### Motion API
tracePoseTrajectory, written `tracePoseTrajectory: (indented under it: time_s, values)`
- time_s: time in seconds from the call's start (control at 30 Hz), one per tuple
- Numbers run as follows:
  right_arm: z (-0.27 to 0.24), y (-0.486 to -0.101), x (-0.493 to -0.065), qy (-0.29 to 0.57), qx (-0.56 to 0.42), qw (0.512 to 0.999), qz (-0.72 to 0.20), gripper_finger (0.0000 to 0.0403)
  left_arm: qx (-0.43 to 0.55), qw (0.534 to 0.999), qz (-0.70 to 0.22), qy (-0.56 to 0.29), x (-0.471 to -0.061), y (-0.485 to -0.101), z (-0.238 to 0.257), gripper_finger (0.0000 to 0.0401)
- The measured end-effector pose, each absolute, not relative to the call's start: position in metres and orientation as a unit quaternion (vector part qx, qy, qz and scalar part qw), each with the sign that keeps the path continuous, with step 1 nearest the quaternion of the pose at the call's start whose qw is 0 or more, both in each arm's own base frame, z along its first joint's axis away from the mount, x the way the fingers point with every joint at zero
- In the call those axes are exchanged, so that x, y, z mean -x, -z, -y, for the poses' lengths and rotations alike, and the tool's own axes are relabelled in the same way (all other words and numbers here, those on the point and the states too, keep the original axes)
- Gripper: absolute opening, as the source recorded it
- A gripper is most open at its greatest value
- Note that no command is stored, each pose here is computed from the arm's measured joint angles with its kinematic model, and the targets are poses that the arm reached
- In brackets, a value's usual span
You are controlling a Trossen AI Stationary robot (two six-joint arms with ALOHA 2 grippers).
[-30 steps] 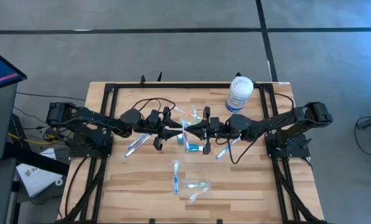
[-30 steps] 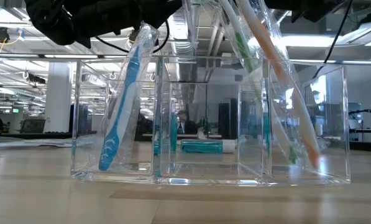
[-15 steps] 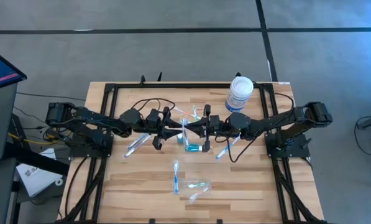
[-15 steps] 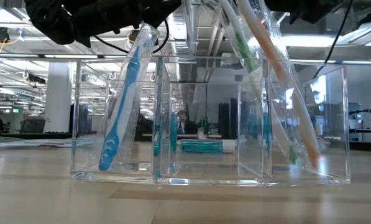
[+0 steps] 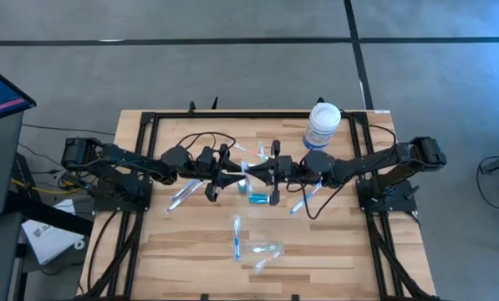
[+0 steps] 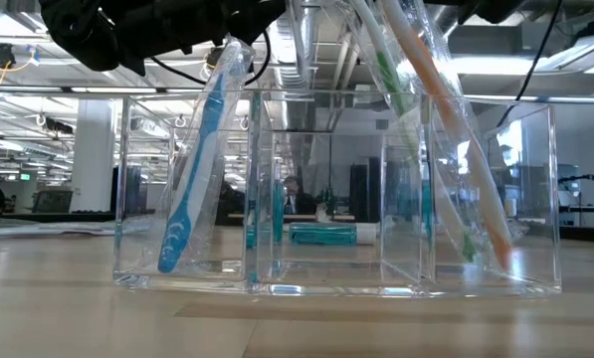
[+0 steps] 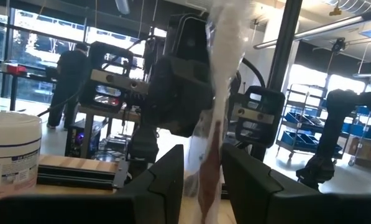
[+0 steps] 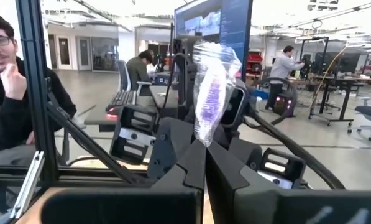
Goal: Pick & Place toothbrushing station
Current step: Put the purple toothbrush into the transparent organizer
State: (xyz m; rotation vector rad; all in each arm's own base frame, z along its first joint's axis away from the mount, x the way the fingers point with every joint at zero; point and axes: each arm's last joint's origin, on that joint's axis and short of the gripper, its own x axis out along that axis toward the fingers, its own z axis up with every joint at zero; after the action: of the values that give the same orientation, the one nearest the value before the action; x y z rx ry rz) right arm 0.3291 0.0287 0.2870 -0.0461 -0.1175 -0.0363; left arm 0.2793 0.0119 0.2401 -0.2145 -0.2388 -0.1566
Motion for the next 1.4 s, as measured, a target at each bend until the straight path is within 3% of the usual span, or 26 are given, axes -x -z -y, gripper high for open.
tracePoseTrajectory:
  time_s: [0.43,1.2,1.4]
  values:
    - [-0.030,-0.271,-0.345,0.019,0.024,0.998,0.053,0.0000,0.105,0.985,0.119,0.074,-0.279,-0.240,-0.012,0.0104]
    - [-0.023,-0.283,-0.348,0.028,0.035,0.998,0.043,0.0000,0.106,0.985,0.116,0.074,-0.279,-0.238,-0.012,0.0103]
    - [-0.023,-0.282,-0.348,0.027,0.036,0.998,0.034,0.0000,0.109,0.984,0.116,0.074,-0.279,-0.238,-0.012,0.0066]
